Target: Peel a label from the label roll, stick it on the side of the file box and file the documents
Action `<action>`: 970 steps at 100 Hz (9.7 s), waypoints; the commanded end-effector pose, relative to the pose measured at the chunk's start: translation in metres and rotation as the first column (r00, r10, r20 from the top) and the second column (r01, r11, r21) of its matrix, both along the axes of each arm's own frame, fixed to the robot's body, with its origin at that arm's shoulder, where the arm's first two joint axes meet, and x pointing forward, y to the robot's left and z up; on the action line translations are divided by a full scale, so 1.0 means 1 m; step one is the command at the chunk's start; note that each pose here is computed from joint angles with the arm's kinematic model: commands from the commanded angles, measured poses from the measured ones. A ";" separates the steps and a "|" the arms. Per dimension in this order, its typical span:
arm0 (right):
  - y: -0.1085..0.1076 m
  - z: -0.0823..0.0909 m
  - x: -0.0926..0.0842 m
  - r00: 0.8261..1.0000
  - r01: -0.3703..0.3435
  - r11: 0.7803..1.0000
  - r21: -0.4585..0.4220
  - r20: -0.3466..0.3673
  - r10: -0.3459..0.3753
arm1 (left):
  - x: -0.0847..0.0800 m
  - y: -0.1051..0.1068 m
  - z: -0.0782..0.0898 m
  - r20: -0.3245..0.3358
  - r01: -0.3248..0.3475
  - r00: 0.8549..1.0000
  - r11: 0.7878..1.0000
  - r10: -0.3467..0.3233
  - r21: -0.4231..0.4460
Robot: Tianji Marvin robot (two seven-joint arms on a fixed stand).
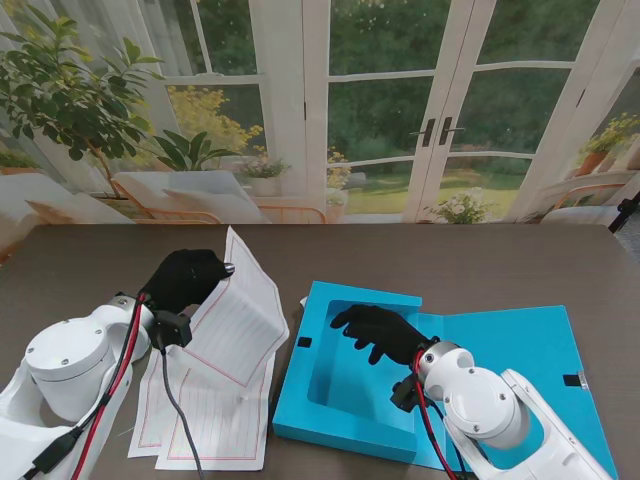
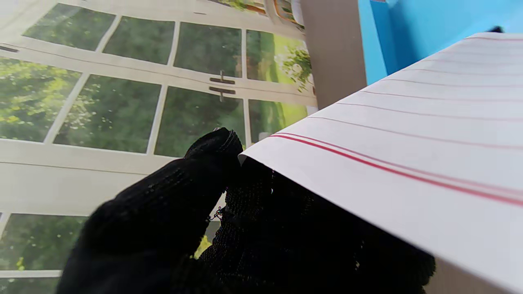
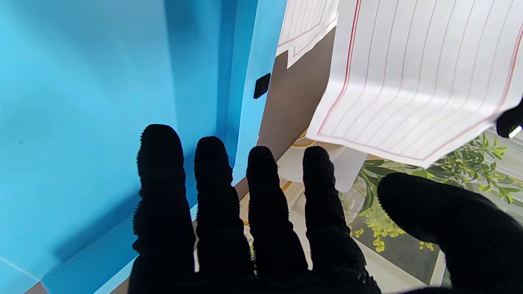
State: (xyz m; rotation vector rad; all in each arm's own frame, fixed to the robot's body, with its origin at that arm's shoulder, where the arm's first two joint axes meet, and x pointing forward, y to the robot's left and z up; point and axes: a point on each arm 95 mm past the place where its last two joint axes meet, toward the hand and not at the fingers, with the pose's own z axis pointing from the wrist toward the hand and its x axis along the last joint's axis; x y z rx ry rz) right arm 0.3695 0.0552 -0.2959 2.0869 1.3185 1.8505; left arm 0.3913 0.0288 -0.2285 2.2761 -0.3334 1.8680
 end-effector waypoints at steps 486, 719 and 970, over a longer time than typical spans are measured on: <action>-0.018 -0.006 0.023 0.848 0.528 0.704 0.475 -0.245 -0.470 | 0.004 -0.034 -0.019 -0.039 0.001 0.999 1.000 0.000 0.025; -0.031 -0.034 0.009 0.744 0.533 0.730 -0.428 -0.174 -0.646 | -0.007 -0.032 -0.034 -0.046 0.015 0.999 0.999 -0.012 0.053; -0.068 -0.043 0.036 0.970 0.073 0.817 -0.572 -0.152 -0.192 | -0.010 -0.029 -0.038 -0.082 0.045 0.996 0.993 -0.036 0.108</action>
